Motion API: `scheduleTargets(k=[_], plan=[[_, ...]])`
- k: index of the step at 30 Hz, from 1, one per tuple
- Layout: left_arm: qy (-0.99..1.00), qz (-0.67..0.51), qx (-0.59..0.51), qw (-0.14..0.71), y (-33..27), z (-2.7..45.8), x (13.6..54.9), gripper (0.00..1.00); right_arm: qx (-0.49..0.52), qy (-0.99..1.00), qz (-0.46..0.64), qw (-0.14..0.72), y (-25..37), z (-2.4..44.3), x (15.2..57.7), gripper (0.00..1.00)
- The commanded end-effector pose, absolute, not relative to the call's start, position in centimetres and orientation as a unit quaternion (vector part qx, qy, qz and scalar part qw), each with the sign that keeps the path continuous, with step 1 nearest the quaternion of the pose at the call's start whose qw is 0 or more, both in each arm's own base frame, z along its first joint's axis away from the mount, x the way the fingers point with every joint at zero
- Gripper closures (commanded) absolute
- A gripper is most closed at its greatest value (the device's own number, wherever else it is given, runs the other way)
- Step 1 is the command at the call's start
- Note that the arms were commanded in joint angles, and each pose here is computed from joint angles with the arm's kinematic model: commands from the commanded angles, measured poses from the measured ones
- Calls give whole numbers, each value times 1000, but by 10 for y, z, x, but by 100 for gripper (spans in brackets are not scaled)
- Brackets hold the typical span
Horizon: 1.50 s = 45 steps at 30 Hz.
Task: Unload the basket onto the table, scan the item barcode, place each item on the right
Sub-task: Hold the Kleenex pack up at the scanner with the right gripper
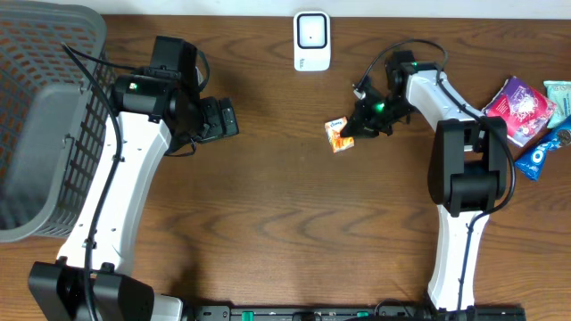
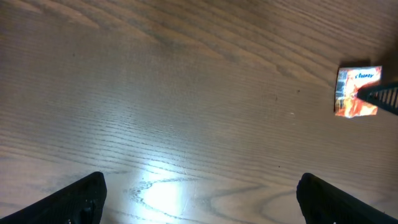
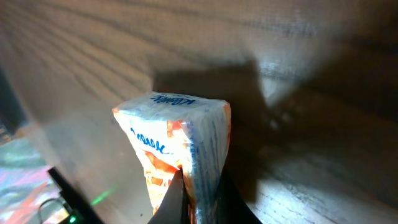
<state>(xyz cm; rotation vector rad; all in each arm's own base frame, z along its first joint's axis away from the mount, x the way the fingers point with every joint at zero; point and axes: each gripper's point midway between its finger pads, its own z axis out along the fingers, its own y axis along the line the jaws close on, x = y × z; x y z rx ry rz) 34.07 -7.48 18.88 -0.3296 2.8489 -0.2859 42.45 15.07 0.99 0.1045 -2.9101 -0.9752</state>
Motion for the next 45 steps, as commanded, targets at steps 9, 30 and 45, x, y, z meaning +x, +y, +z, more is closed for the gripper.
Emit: scheduleTargets(k=[9, 30, 45], plan=[[981, -93, -113, 130, -72, 189, 342, 2, 64, -975, 9, -214, 146, 105, 537, 99], [981, -93, -113, 130, -72, 189, 342, 2, 169, -872, 123, -442, 207, 167, 608, 99], [981, -93, -113, 130, -72, 189, 342, 2, 39, -861, 212, -461, 151, 193, 605, 99]])
